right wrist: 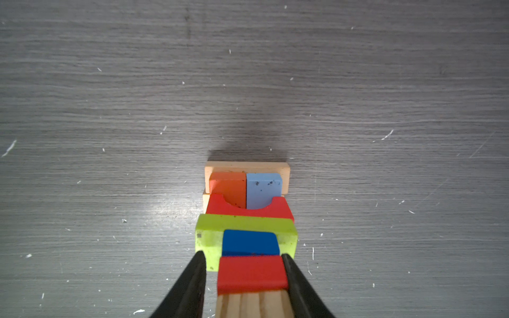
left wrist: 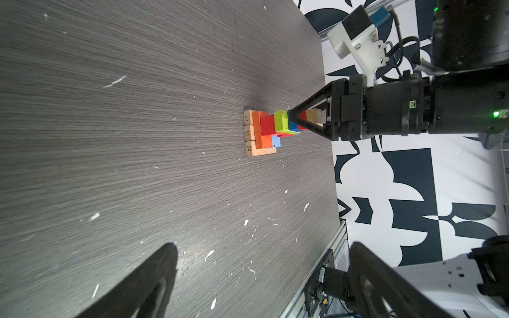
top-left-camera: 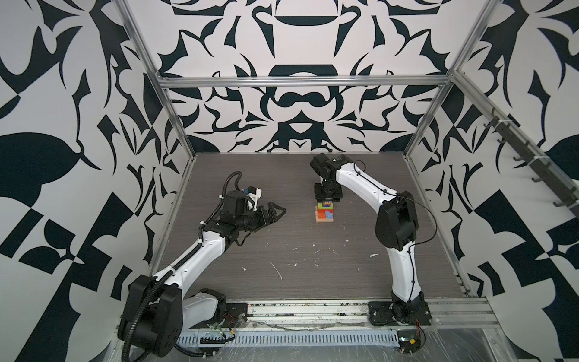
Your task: Build the wood block tower
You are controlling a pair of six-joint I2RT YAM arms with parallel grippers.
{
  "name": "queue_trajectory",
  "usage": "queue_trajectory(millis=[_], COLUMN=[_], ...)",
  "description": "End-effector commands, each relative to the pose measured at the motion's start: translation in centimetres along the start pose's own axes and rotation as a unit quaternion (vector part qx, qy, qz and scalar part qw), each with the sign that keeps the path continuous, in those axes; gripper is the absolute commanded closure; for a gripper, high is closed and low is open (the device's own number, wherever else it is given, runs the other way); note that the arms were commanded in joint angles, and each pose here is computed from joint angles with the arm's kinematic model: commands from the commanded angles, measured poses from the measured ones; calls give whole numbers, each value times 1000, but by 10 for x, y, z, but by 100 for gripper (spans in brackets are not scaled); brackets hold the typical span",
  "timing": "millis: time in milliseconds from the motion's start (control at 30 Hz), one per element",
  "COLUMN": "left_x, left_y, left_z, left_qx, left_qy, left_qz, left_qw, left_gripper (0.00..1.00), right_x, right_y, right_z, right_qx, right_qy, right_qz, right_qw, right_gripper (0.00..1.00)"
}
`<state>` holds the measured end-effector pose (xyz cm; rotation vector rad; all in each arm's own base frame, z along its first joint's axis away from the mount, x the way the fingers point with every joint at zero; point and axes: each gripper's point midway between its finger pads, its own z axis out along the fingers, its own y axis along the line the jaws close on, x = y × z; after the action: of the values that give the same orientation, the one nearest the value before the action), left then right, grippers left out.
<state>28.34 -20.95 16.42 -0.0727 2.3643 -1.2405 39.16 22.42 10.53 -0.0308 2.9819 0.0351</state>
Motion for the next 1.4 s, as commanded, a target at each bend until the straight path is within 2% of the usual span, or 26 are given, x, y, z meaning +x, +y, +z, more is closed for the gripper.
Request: queue_trajectory(millis=[0, 1367], left_x=[2, 2], left_y=[-6, -7], left_z=[-2, -2], left_qx=[14, 14], left_qy=[1, 0], left_qz=[12, 10], left_qw=[1000, 1000], left_gripper=[1, 0], right_x=[1, 1], right_y=[-1, -6], right_z=[-11, -13], right_qx=[1, 10], right_qy=[-11, -14], right_qz=[3, 4], right_qw=[1000, 1000], right_gripper=[54, 66])
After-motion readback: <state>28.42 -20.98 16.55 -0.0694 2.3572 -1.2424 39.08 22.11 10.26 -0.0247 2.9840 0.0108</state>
